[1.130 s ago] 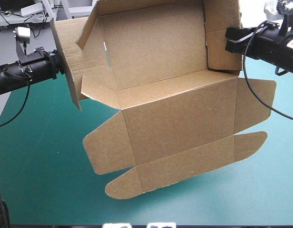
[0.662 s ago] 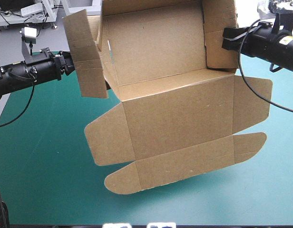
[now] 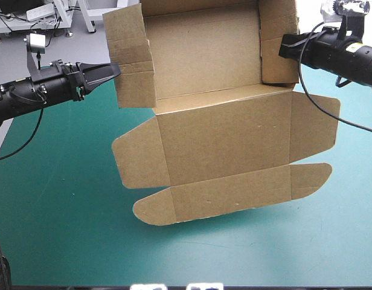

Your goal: Fold the box

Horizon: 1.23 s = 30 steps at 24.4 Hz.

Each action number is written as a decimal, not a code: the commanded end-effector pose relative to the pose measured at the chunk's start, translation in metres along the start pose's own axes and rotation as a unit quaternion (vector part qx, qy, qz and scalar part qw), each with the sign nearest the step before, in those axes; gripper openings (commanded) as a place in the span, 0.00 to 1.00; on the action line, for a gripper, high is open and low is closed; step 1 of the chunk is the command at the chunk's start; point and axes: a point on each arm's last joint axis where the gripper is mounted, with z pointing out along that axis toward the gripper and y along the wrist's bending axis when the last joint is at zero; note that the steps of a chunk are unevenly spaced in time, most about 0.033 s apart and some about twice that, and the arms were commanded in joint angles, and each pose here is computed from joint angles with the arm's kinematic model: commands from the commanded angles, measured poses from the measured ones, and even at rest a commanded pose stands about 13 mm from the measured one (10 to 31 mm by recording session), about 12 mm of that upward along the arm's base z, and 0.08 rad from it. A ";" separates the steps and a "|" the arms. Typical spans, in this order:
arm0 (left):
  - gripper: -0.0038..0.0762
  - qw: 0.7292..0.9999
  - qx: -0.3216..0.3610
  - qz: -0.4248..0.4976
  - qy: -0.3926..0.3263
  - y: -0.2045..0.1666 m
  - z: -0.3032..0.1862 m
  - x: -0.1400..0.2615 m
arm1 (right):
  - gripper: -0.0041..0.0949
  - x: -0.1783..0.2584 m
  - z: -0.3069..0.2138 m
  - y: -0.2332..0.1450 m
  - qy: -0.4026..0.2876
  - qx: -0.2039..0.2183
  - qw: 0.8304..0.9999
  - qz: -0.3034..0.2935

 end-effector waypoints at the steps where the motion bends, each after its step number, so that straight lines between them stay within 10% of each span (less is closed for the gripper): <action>1: 0.54 0.998 0.064 0.028 -0.003 -0.031 -0.005 -0.001 | 0.04 -0.021 -0.018 0.013 -0.074 -0.017 0.997 0.010; 20: 0.54 0.996 0.051 0.068 0.019 -0.039 0.022 0.011 | 0.04 -0.013 -0.005 0.042 -0.058 -0.038 0.997 -0.026; 30: 0.54 0.989 -0.087 0.118 -0.008 -0.015 0.021 0.003 | 0.04 -0.004 0.002 0.070 -0.042 -0.059 0.997 -0.038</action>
